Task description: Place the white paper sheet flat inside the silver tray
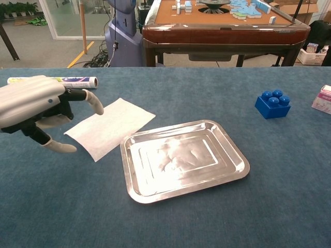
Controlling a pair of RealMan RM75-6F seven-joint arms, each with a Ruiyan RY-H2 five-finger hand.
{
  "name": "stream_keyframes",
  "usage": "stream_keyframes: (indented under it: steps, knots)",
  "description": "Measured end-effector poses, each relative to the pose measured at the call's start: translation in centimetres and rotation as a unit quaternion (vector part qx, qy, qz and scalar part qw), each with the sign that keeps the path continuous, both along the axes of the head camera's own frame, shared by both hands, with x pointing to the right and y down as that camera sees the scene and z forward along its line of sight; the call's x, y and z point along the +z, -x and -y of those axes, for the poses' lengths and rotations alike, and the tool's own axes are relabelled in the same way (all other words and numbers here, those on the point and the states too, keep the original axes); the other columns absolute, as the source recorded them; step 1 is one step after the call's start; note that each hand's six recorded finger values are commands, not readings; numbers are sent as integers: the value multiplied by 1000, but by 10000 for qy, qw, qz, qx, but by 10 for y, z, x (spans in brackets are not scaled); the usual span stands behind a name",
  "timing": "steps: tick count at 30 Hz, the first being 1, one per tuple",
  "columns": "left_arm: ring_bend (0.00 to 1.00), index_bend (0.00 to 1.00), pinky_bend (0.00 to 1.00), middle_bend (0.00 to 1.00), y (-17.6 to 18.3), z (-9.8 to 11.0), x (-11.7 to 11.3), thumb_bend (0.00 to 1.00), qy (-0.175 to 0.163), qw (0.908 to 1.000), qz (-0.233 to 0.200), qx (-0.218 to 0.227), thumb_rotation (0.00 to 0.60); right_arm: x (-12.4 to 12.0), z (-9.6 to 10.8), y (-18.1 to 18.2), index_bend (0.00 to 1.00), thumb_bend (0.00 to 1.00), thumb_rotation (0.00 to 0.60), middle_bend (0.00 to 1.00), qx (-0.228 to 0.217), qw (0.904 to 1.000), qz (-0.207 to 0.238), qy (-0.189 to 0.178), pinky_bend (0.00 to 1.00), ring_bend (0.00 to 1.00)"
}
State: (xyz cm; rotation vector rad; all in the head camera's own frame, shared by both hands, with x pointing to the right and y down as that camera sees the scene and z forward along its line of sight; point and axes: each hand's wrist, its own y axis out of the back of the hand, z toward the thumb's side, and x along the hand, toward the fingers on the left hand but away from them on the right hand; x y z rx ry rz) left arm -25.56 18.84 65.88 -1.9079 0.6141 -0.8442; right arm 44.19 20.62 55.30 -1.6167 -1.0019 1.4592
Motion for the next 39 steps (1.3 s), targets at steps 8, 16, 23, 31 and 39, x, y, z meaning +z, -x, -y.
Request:
stream_keyframes:
  steps: [8, 16, 23, 31, 39]
  knots:
    - [996, 348, 1000, 1000, -10, 4, 15, 88, -75, 9998, 161, 63, 600, -1, 0, -1, 222, 0, 600, 212, 17, 10000, 14, -5, 295, 128]
    - [995, 357, 1000, 1000, -13, 6, 32, 89, -21, 9992, 396, 49, 600, -1, 0, -1, 222, 0, 600, 212, 23, 10000, 21, -8, 295, 128]
    - [993, 360, 1000, 1000, -10, 8, 44, 89, -41, 9980, 625, 74, 600, -1, 0, -1, 222, 0, 600, 212, 18, 10000, 19, 7, 295, 128]
    - [993, 367, 1000, 1000, -4, 11, 53, 88, -81, 9976, 683, 38, 600, 1, 0, 0, 222, 0, 600, 213, 8, 10000, 6, 34, 295, 128]
    - [993, 376, 1000, 1000, 1, 9, 62, 89, -84, 9966, 817, 60, 600, 1, 0, 0, 221, 0, 600, 214, 12, 10000, 3, 30, 294, 127]
